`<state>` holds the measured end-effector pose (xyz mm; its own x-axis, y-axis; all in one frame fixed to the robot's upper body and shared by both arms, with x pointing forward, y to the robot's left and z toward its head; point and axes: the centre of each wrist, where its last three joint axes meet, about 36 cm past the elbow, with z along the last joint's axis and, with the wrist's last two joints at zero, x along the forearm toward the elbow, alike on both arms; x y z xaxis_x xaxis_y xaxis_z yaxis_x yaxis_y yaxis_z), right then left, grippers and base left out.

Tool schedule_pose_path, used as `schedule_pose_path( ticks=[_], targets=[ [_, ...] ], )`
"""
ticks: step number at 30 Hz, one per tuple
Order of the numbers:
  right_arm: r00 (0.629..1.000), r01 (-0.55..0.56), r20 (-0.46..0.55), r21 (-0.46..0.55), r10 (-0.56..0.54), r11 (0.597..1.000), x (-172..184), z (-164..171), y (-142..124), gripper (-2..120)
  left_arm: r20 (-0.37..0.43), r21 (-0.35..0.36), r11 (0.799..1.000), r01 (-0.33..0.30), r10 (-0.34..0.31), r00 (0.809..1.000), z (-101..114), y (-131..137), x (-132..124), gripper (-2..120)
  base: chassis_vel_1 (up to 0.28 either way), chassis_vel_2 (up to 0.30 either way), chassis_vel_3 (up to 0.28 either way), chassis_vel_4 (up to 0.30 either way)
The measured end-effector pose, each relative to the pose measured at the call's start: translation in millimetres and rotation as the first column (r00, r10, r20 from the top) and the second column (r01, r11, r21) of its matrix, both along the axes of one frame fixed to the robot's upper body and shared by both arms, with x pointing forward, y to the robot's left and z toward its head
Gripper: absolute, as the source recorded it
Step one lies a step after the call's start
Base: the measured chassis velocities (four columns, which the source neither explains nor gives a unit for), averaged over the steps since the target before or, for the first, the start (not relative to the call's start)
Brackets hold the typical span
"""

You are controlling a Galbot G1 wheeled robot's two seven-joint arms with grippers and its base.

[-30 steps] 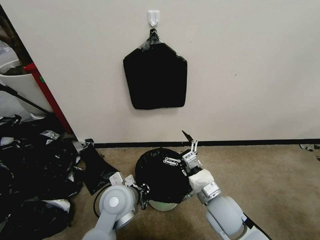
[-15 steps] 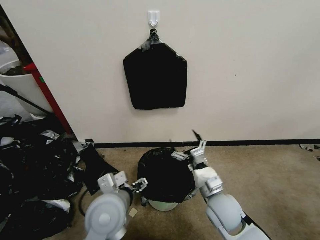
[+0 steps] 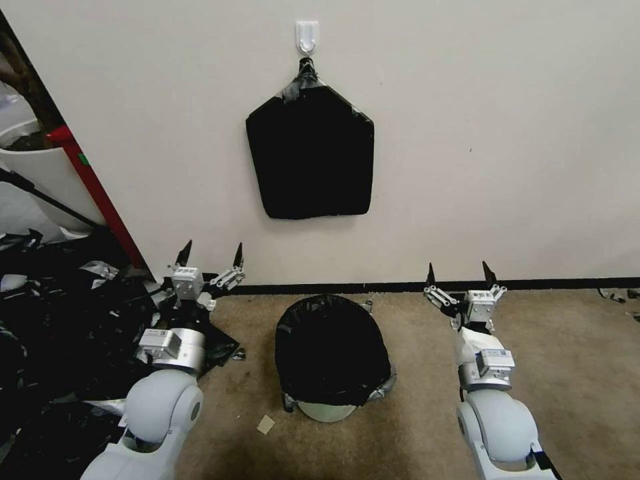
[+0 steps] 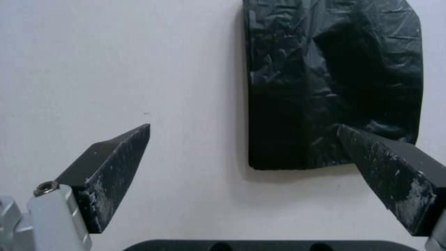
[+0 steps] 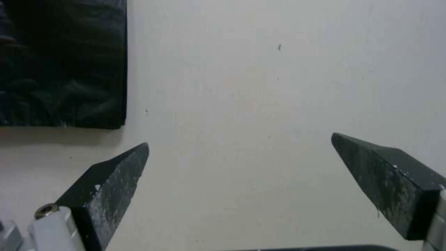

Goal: Place a trash bag onto the trash bin.

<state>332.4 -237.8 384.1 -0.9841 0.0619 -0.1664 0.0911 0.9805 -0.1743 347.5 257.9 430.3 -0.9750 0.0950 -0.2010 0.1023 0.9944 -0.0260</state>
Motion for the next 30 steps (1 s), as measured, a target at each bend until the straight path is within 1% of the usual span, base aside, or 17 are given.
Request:
schedule_pose_path(
  ticks=[30],
  targets=[
    [1.000,-0.009,0.004,0.001,0.009,1.000,0.7,1.4,1.8,100,-0.016,-0.016,1.000,-0.011,0.011,1.000,0.1,-1.7,-0.7,100,0.000,0.000,0.000,0.000]
  ],
)
